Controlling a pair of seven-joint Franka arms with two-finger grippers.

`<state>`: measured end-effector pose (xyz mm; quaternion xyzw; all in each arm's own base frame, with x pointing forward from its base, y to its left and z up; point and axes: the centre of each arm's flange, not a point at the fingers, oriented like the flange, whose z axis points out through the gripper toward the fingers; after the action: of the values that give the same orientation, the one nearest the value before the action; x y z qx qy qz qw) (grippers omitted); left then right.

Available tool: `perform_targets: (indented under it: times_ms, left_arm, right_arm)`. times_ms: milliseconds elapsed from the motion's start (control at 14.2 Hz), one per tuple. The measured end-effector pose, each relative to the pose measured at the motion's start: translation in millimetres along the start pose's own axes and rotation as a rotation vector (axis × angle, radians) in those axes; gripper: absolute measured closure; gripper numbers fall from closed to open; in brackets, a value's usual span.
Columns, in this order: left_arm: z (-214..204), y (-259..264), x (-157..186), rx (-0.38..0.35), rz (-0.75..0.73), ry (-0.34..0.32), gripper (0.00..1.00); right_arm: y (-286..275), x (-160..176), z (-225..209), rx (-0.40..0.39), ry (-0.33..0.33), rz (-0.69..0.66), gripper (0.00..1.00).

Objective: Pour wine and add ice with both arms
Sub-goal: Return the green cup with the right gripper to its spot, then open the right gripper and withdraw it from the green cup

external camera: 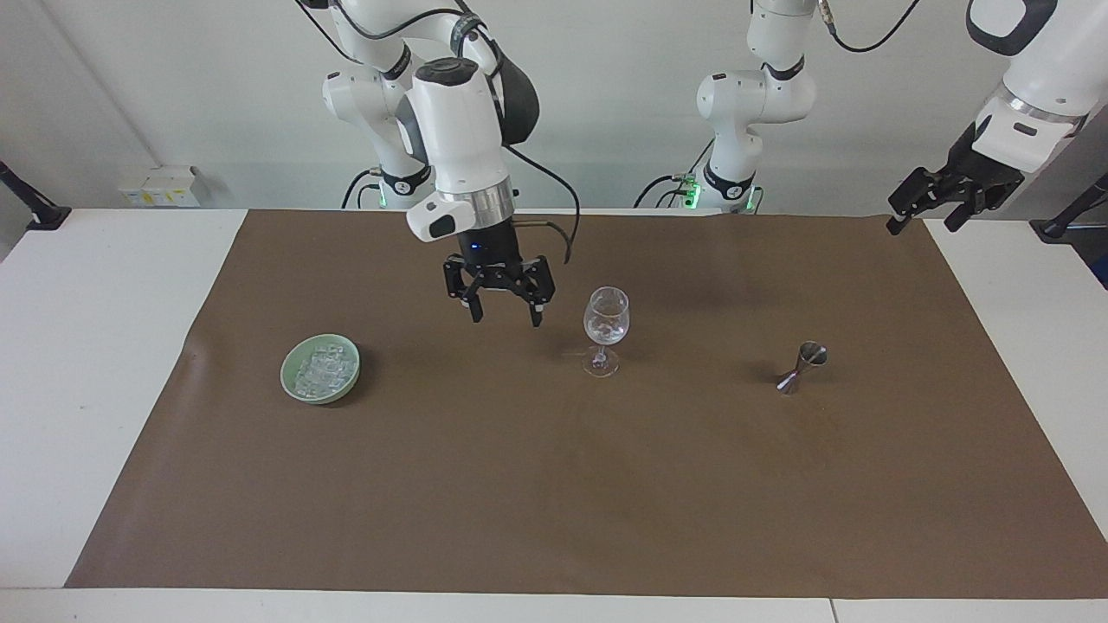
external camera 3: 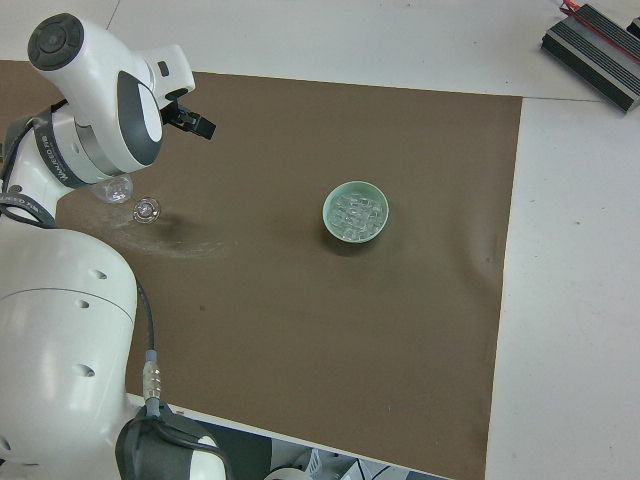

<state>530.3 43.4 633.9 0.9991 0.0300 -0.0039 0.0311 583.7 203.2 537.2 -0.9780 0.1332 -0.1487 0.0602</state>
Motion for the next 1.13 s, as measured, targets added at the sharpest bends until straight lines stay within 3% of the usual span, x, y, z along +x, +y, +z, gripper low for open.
perform_targets:
  times_ms: [422, 704, 1126]
  left_arm:
    - [0.0, 0.0, 0.0, 0.0, 0.0, 0.0, 0.0]
    - [0.1, 0.0, 0.0, 0.0, 0.0, 0.0, 0.0]
    - [0.1, 0.0, -0.1, 0.0, 0.0, 0.0, 0.0]
  right_arm:
    - [80.5, 28.2, -29.7, -0.096, -0.052, -0.038, 0.0]
    - [136.6, 38.8, -46.0, -0.148, -0.121, -0.088, 0.0]
    - [169.2, 42.5, -87.7, -0.182, -0.226, -0.147, 0.0]
